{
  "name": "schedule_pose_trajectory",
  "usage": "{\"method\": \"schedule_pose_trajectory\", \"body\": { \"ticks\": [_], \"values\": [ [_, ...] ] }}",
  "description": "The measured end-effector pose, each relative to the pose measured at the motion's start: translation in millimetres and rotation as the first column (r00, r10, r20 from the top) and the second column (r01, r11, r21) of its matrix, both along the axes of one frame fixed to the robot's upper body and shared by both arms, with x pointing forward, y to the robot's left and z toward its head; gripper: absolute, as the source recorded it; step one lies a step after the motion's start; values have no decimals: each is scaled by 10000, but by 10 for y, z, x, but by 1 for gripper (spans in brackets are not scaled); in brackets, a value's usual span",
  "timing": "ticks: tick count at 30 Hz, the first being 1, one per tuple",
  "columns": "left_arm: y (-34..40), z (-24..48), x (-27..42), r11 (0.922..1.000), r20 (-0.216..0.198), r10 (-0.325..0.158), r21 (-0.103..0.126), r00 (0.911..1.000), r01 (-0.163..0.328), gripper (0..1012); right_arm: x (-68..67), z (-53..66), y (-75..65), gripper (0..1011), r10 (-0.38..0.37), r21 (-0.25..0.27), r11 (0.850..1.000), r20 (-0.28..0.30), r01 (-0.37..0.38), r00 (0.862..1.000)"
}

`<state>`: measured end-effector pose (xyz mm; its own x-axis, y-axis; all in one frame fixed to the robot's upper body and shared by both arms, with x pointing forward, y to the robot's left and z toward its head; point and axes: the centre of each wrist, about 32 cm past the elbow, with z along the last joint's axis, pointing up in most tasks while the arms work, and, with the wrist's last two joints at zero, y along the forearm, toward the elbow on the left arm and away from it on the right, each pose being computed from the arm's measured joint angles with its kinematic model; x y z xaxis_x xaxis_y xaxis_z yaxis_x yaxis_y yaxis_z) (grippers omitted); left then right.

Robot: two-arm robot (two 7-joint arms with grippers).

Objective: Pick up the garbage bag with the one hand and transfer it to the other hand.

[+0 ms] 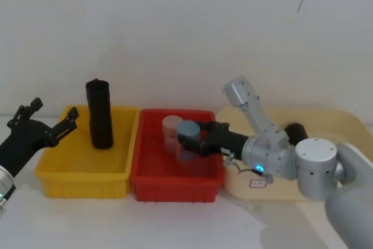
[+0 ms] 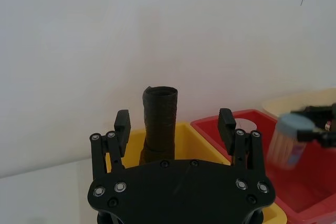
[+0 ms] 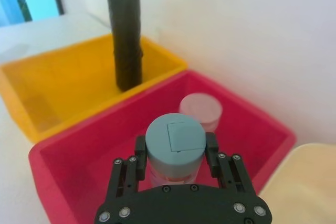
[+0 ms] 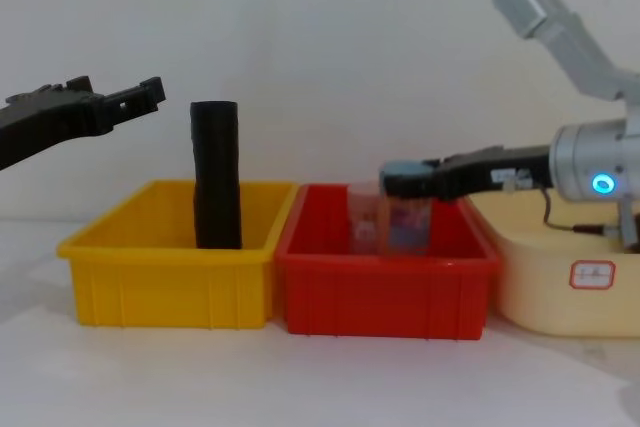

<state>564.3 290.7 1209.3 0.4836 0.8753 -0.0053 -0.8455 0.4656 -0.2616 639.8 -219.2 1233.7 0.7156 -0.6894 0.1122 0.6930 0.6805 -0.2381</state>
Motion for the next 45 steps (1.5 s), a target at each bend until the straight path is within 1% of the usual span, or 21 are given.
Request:
{"method": "schedule_pose_trajectory", "body": {
  "ticks": [5, 7, 8, 11, 13, 14, 17, 18, 20, 21, 22, 26, 29, 33, 35, 36, 40, 41, 42, 43, 45],
  "values": [
    [0, 0, 0, 10000, 0, -1, -1, 10000, 1, 1000, -27, 130, -95, 645, -293, 146, 9995, 495, 286, 9983],
    [0, 0, 0, 10000, 0, -1, -1, 10000, 1, 1000, -50, 198, -161, 645, -505, 206, 9986, 757, 491, 9958],
    [0, 0, 0, 10000, 0, 0, 0, 10000, 0, 1000, -55, 211, -176, 645, -564, 221, 9983, 812, 548, 9951],
    [0, 0, 0, 10000, 0, 0, -1, 10000, 0, 1000, -106, 309, -316, 645, -1002, 310, 9948, 1206, 971, 9876],
    [0, 0, 0, 10000, -1, -1, 0, 10000, 1, 1000, -129, 339, -370, 645, -1165, 338, 9930, 1327, 1130, 9843],
    [0, 0, 0, 10000, 0, -1, -1, 10000, 1, 1000, -153, 359, -429, 644, -1347, 352, 9908, 1407, 1310, 9808],
    [0, 0, 0, 10000, 0, -1, 0, 10000, 1, 1000, -193, 379, -519, 645, -1625, 356, 9866, 1486, 1590, 9754],
    [0, 0, 0, 10000, 0, -1, 0, 10000, 1, 1000, -225, 388, -588, 645, -1819, 360, 9833, 1516, 1785, 9716],
    [0, 0, 0, 10000, 0, -1, 0, 10000, 1, 1000, -252, 384, -639, 645, -1949, 348, 9808, 1506, 1918, 9692],
    [0, 0, 0, 10000, 0, -1, -1, 10000, 1, 1000, -283, 378, -694, 645, -2097, 330, 9778, 1478, 2071, 9665],
    [0, 0, 0, 10000, 0, -1, -1, 10000, 1, 1000, -297, 370, -718, 644, -2156, 313, 9765, 1452, 2134, 9656],
    [0, 0, 0, 10000, 0, 0, 0, 10000, 0, 1000, -362, 311, -819, 645, -2400, 228, 9707, 1245, 2391, 9628],
    [0, 0, 0, 10000, -1, 0, 0, 10000, 0, 1000, -418, 224, -896, 645, -2571, 118, 9663, 963, 2572, 9616],
    [0, 0, 0, 10000, 0, 0, 0, 10000, 0, 1000, -466, 133, -950, 645, -2676, 17, 9634, 679, 2681, 9611],
    [0, 0, 0, 10000, 0, 0, 0, 10000, 0, 1000, -480, 108, -969, 650, -2705, -9, 9626, 608, 2711, 9608],
    [0, 0, 0, 10000, 0, -1, 0, 10000, 1, 1000, -490, 90, -980, 667, -2720, -25, 9621, 561, 2726, 9607],
    [0, 0, 0, 10000, 0, -1, 0, 10000, 1, 1000, -525, 26, -1020, 795, -2781, -63, 9604, 422, 2786, 9596],
    [0, 0, 0, 10000, 0, -1, 0, 10000, 1, 1000, -529, 20, -1027, 825, -2791, -60, 9601, 415, 2796, 9594],
    [0, 0, 0, 10000, 0, 0, 0, 10000, 0, 1000, -532, 16, -1031, 825, -2799, -56, 9599, 414, 2803, 9591],
    [0, 0, 0, 10000, 0, 0, 0, 10000, 0, 1000, -537, 10, -1036, 885, -2806, -51, 9597, 417, 2810, 9589],
    [0, 0, 0, 10000, 0, -1, 0, 10000, 1, 1000, -551, 11, -1047, 917, -2805, -6, 9598, 497, 2808, 9586]
  ]
}}
